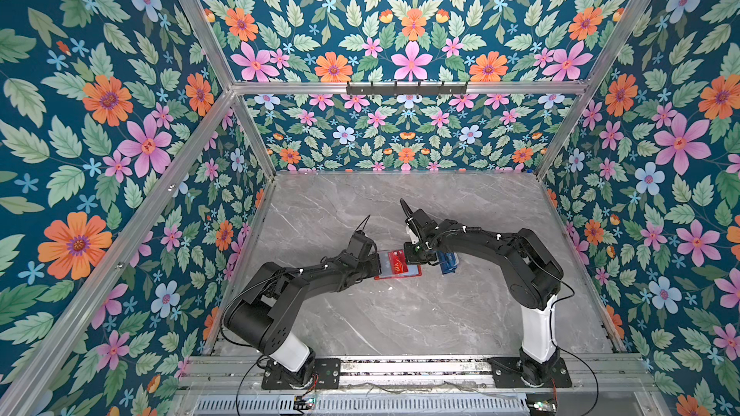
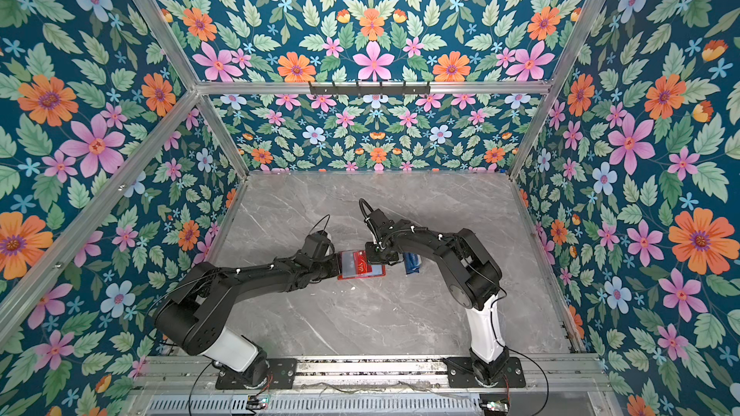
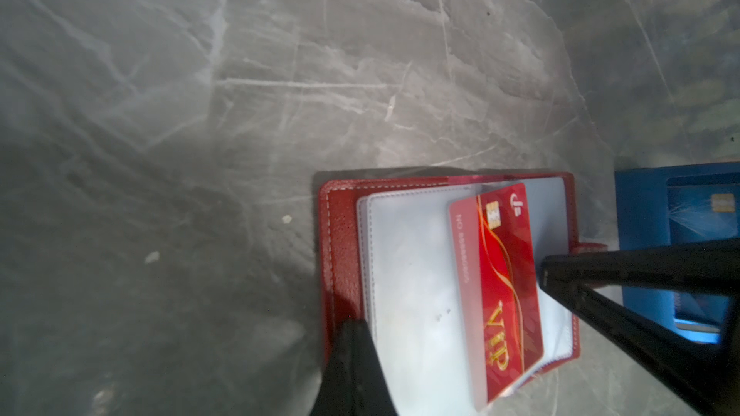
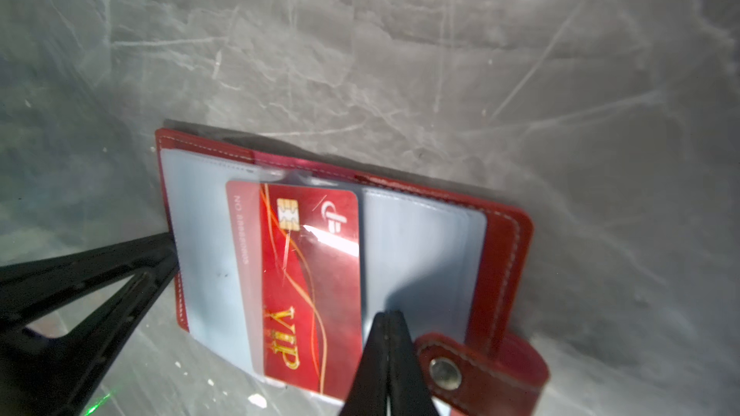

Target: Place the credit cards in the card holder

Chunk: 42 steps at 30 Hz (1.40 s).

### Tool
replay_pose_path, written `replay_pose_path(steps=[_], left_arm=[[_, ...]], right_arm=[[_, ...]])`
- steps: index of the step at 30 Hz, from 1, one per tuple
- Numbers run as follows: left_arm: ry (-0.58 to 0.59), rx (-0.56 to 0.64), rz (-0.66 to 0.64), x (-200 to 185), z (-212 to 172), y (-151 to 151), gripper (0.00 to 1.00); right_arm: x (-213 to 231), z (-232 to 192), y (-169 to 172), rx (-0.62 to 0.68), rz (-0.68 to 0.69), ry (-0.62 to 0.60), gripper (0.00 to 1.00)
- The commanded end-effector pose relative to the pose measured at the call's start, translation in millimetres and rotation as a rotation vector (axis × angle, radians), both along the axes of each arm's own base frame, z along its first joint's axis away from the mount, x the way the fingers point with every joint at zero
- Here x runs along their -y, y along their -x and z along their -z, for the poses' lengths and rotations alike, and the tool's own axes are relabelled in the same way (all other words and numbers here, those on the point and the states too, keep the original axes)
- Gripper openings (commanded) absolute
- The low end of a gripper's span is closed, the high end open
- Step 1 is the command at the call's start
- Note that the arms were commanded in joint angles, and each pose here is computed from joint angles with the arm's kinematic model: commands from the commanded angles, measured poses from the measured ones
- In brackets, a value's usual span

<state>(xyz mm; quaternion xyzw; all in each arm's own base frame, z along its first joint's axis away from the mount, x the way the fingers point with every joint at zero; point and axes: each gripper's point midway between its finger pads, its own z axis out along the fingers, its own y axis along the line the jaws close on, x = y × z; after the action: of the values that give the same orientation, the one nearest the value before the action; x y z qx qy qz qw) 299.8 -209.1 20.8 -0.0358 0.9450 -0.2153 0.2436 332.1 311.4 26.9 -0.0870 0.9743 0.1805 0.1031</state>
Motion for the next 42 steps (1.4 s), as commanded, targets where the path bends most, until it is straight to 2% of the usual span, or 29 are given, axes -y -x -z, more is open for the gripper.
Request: replay_pose_path(steps=[1,13,19,22,30,42], left_arm=[[-0.070,-0.086,0.004,-14,18,19,0.00],[-0.073,-0.088,0.006,-13,19,19,0.00],[-0.074,-0.086,0.006,-14,18,19,0.00],[-0.074,-0.085,0.007,-14,17,20,0.00],[-0.078,-0.080,0.007,-14,16,19,0.00],[-0.079,-0.081,0.010,-14,17,20,0.00]], right_arm=[[7,9,7,-0.027,-0.013,0.057,0.10],[6,18,12,-0.053,-0.038,0.089,0.30],[2,2,9,-0.023,-0.039,0.065,0.30],[-1,-9,7,0.000,-0.040,0.046,0.26],[-8,-13,2,0.001,-0.043,0.043,0.01],[-13,6,6,-0.053,-0.059,0.089,0.00]])
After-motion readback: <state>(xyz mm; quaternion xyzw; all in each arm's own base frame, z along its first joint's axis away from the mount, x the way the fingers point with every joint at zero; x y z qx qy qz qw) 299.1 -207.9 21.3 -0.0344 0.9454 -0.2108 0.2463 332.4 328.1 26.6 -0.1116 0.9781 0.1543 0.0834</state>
